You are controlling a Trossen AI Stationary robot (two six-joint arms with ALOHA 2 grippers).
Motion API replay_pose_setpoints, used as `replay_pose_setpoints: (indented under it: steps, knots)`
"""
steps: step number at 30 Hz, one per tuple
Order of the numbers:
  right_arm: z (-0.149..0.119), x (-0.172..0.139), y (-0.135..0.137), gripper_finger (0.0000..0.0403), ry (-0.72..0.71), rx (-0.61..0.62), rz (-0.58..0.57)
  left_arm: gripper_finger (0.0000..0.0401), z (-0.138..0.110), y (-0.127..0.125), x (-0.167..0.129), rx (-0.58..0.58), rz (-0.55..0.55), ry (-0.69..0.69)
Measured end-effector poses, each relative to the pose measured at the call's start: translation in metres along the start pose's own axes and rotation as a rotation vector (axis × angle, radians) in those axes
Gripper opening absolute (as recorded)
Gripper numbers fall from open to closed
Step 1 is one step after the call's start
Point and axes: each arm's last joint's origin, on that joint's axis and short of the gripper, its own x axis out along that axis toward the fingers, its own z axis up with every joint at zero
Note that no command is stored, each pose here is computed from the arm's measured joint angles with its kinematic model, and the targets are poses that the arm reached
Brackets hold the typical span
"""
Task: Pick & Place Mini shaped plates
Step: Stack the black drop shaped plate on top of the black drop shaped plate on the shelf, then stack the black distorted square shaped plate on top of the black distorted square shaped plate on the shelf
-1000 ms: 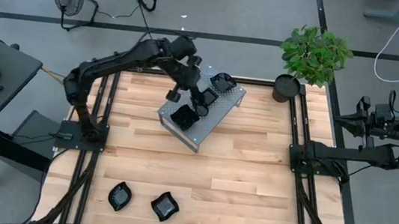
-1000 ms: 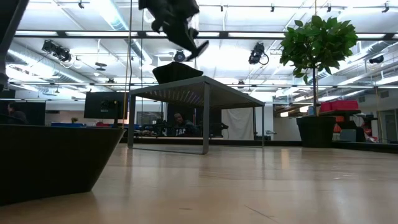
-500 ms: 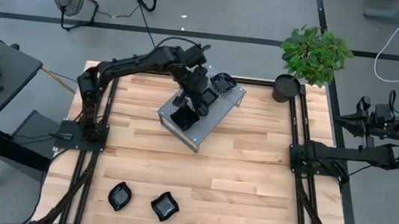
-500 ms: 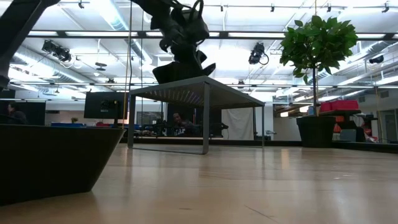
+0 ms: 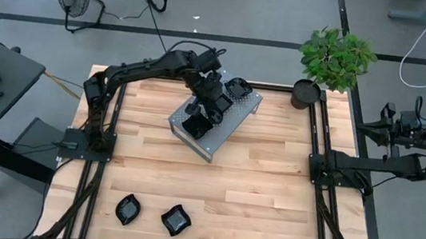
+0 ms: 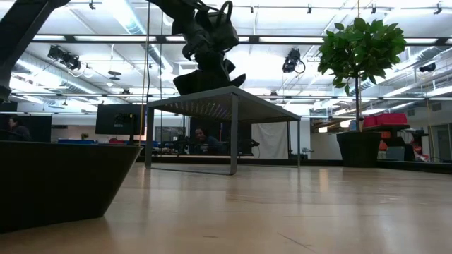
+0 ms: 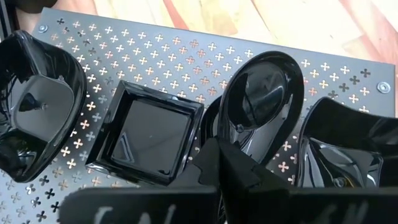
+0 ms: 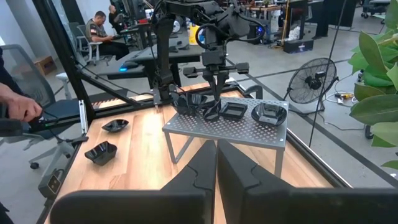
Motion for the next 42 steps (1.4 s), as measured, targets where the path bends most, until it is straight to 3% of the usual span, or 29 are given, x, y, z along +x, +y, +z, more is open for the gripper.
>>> replay_pose_setpoints:
  steps: [9,19,27,34,42]
  knots:
    - [0.000,0.000,0.000,0.0020,0.000,0.000,0.000,0.0005,0.000,0.000,0.001,0.005,0.038,0.041]
    - [0.000,0.000,0.000,0.0020,0.000,0.000,0.000,0.0055,0.000,0.000,0.001,0.005,0.040,0.042]
    - [0.000,0.000,0.000,0.0020,0.000,0.000,0.000,0.0064,0.005,-0.006,-0.005,0.017,0.049,0.046]
    - [0.000,0.000,0.000,0.0020,0.000,0.000,0.000,0.0064,0.020,-0.031,-0.035,0.060,0.107,0.075]
    - [0.000,0.000,0.000,0.0020,0.000,0.000,0.000,0.0064,0.050,-0.096,-0.069,0.135,0.147,0.123]
